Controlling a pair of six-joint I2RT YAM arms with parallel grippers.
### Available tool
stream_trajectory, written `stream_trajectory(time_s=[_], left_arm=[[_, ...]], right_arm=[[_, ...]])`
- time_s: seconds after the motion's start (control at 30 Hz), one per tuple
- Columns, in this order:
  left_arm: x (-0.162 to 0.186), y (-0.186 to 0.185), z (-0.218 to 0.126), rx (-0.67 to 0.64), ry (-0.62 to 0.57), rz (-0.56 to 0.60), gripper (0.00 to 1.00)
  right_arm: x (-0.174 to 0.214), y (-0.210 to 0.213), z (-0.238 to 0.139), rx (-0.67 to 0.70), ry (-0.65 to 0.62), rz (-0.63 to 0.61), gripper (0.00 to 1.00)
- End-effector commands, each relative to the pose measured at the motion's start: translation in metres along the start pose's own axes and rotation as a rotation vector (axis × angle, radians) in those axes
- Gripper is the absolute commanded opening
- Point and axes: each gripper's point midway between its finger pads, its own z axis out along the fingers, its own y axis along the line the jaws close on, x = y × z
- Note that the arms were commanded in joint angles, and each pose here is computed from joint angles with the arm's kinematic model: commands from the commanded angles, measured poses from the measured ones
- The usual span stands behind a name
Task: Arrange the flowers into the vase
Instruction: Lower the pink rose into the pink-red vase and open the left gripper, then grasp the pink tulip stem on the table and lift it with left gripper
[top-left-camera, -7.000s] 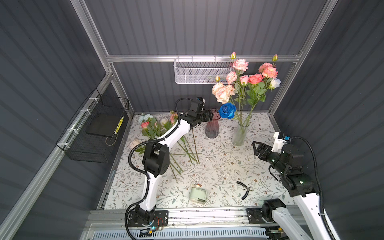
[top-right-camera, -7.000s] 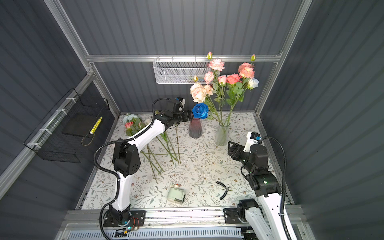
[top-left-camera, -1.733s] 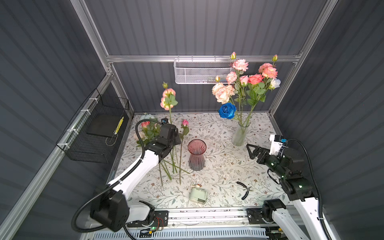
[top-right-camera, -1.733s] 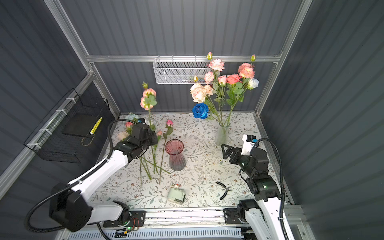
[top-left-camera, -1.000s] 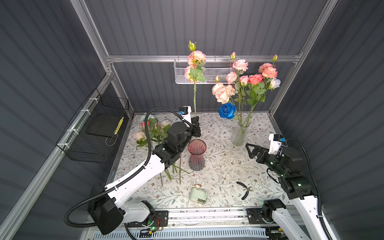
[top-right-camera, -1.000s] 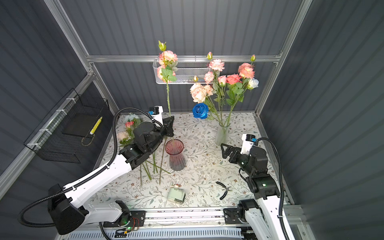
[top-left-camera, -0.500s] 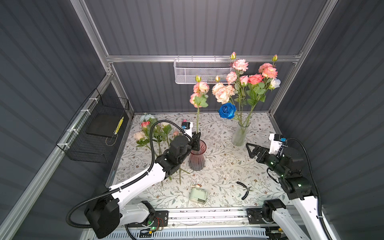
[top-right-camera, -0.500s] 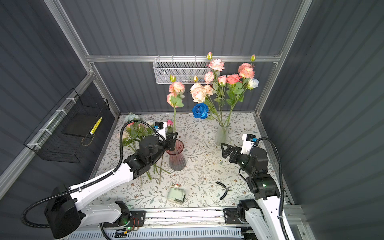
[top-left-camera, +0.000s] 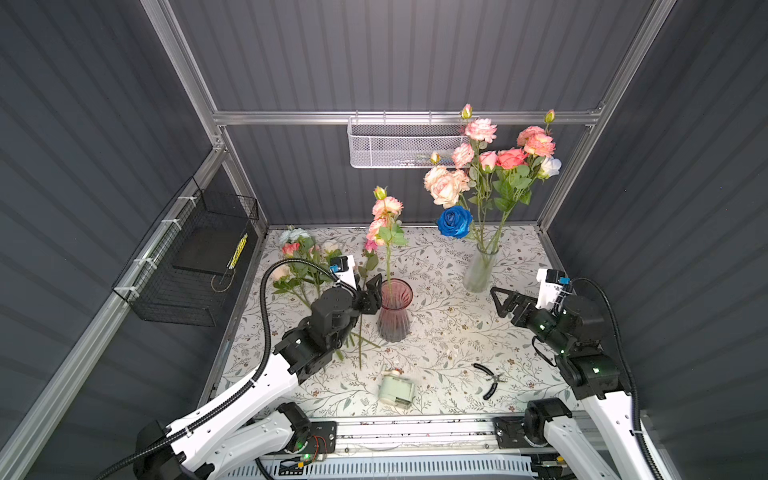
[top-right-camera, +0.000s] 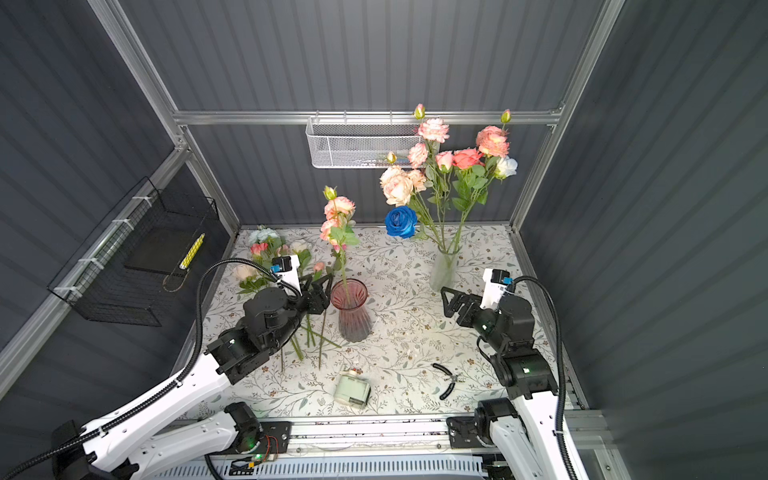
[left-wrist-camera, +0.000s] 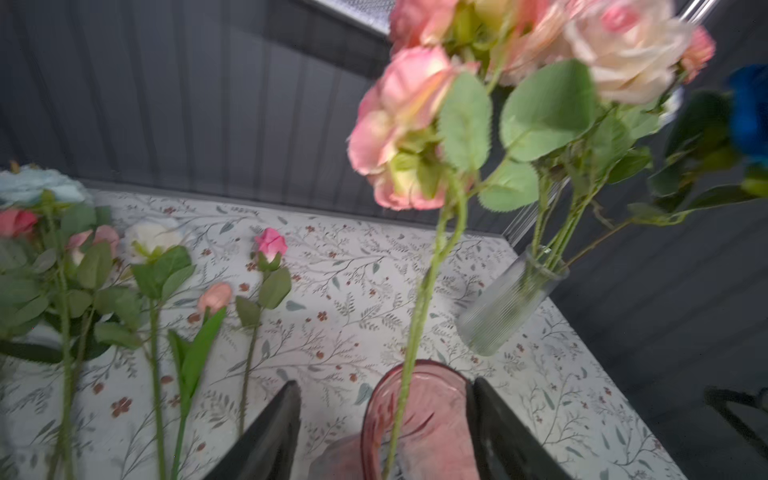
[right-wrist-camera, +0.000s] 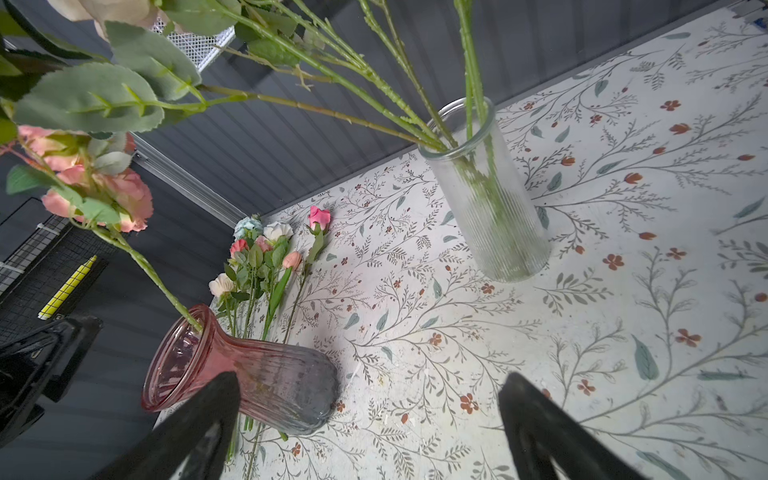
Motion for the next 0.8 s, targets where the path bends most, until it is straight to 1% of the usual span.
stream_trajectory(time_s=[0.0, 0.03, 0.07, 0.17, 0.23, 0.3, 0.37, 0.53, 0.63, 0.77], left_arm=[[0.04, 0.059, 0.023, -0.162, 0.223, -0.097, 0.64], [0.049, 0.075, 0.031, -0.19, 0.263, -0.141, 0.64], [0.059, 0.087, 0.038, -0.222, 0.302, -0.155, 0.64], [0.088, 0.106, 0.064, -0.282, 0.439, -0.164, 0.65], [0.106, 0.114, 0.08, -0.309, 0.506, -0.161, 0.65], [0.121, 0.125, 0.094, -0.351, 0.549, -0.149, 0.64], [0.132, 0.137, 0.106, -0.401, 0.569, -0.128, 0.61], [0.143, 0.162, 0.125, -0.5, 0.59, -0.113, 0.53], [0.142, 0.167, 0.133, -0.509, 0.575, -0.112, 0.5], [0.142, 0.168, 0.144, -0.506, 0.572, -0.1, 0.4]], right_arm=[[0.003, 0.001, 0.001, -0.013, 0.004, 0.002, 0.99], [0.004, 0.001, 0.001, -0.014, 0.007, 0.003, 0.99], [0.004, 0.001, 0.001, -0.016, 0.008, 0.001, 0.99], [0.003, 0.003, 0.0, -0.02, 0.008, -0.003, 0.99], [0.003, 0.003, -0.001, -0.02, 0.009, -0.005, 0.99], [0.003, 0.003, -0.002, -0.019, 0.009, -0.009, 0.99], [0.004, 0.002, -0.003, -0.014, 0.007, -0.015, 0.99], [0.005, 0.001, -0.004, -0.006, 0.012, -0.024, 0.99], [0.005, 0.001, -0.005, -0.004, 0.01, -0.027, 0.99], [0.005, 0.0, -0.004, 0.001, 0.011, -0.03, 0.99]])
